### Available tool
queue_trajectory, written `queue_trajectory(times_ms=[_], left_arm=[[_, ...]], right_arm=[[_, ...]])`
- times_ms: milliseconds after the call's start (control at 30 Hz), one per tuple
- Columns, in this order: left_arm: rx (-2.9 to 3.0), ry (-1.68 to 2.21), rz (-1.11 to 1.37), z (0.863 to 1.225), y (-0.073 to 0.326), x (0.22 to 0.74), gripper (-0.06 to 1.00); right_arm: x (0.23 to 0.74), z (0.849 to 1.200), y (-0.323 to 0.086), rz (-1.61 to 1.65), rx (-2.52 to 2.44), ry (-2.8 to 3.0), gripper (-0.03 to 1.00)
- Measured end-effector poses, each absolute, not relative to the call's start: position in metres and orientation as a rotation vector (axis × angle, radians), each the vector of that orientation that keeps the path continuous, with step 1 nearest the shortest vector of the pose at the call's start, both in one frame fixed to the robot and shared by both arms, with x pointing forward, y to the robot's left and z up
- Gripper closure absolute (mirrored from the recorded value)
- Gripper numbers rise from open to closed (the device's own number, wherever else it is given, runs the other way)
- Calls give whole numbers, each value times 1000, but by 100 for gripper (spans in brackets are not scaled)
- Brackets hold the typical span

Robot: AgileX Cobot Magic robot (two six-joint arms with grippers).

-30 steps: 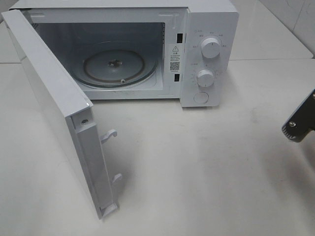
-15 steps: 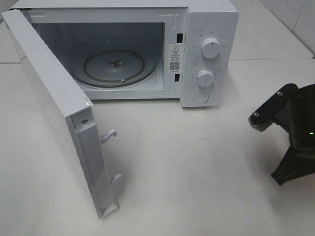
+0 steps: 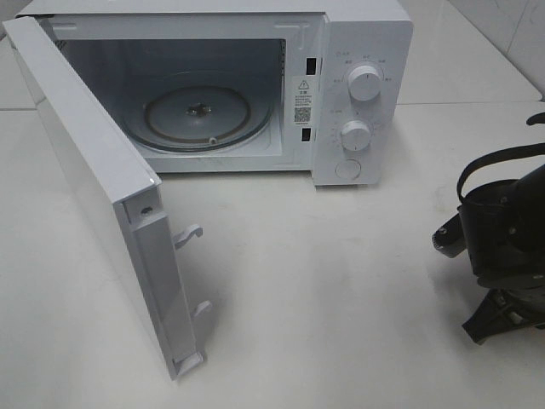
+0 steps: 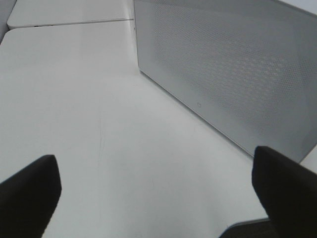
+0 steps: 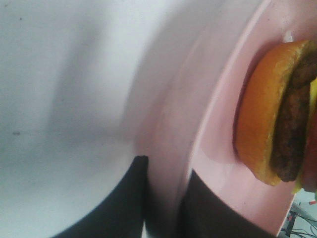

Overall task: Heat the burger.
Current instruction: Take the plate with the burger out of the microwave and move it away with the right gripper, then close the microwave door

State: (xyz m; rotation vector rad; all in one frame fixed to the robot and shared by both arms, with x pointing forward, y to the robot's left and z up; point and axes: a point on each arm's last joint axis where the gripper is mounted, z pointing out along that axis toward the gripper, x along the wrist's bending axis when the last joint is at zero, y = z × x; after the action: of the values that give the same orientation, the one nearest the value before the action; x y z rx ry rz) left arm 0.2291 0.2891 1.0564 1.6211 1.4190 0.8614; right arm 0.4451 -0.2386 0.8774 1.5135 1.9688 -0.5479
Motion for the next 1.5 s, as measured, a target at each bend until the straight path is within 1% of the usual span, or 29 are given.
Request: queue_trajectory(times_ms=[167,333,367,400,433,467,500,567,600,633,700,767,867,933,967,1000,1133,1167,1400,1500], left_arm=[[1621,1419,861,1056,289,229,-2],[1621,1419,861,1056,289,229,-2],[1621,1419,861,1056,289,229,-2],[1621,1419,861,1056,289,229,-2],[1621,1419,861,1056,289,229,-2],[1621,1419,861,1056,289,229,-2],[1621,1419,861,1056,289,229,-2],[1621,1418,862,1056,289,229,-2],[1621,1418,862,1056,289,229,-2],[1621,1418,862,1056,289,229,-2],[1621,1418,862,1056,289,229,-2],[1621,1418,862,1056,289,229,-2],[1621,1418,862,1056,289,229,-2],[1621,1418,862,1056,289,229,-2],[1621,1418,862,1056,289,229,-2],[1621,1418,862,1056,289,229,-2],[1621,1418,862,1056,289,229,-2],[1621,1418,862,1056,289,229,-2],[1621,1418,862,1056,289,229,-2],[1621,1418,862,1056,289,229,-2]], right_arm=[[449,869,-242,-543,1542,1930,81],[450,862,-245,-581,1521,1901,77],[450,862,-246,-590,1517,1889,74],[450,862,-246,-590,1517,1889,74],[450,862,-246,-591,1518,1884,72],[450,862,-246,-591,1520,1878,67],[450,862,-246,-591,1520,1878,67],[451,867,-246,-570,1527,1875,59],[451,867,-246,-570,1527,1875,59],[450,872,-245,-552,1534,1877,56],[450,875,-245,-544,1539,1880,55],[448,886,-244,-506,1575,1879,54],[446,893,-244,-477,1600,1878,54],[444,907,-242,-407,1642,1888,54],[444,907,-242,-407,1642,1888,54],[441,916,-241,-360,1671,1904,54],[435,927,-239,-295,1712,1943,54],[431,935,-238,-247,1726,1973,54],[419,955,-235,-109,1741,2072,54],[410,968,-232,0,1733,2156,52]])
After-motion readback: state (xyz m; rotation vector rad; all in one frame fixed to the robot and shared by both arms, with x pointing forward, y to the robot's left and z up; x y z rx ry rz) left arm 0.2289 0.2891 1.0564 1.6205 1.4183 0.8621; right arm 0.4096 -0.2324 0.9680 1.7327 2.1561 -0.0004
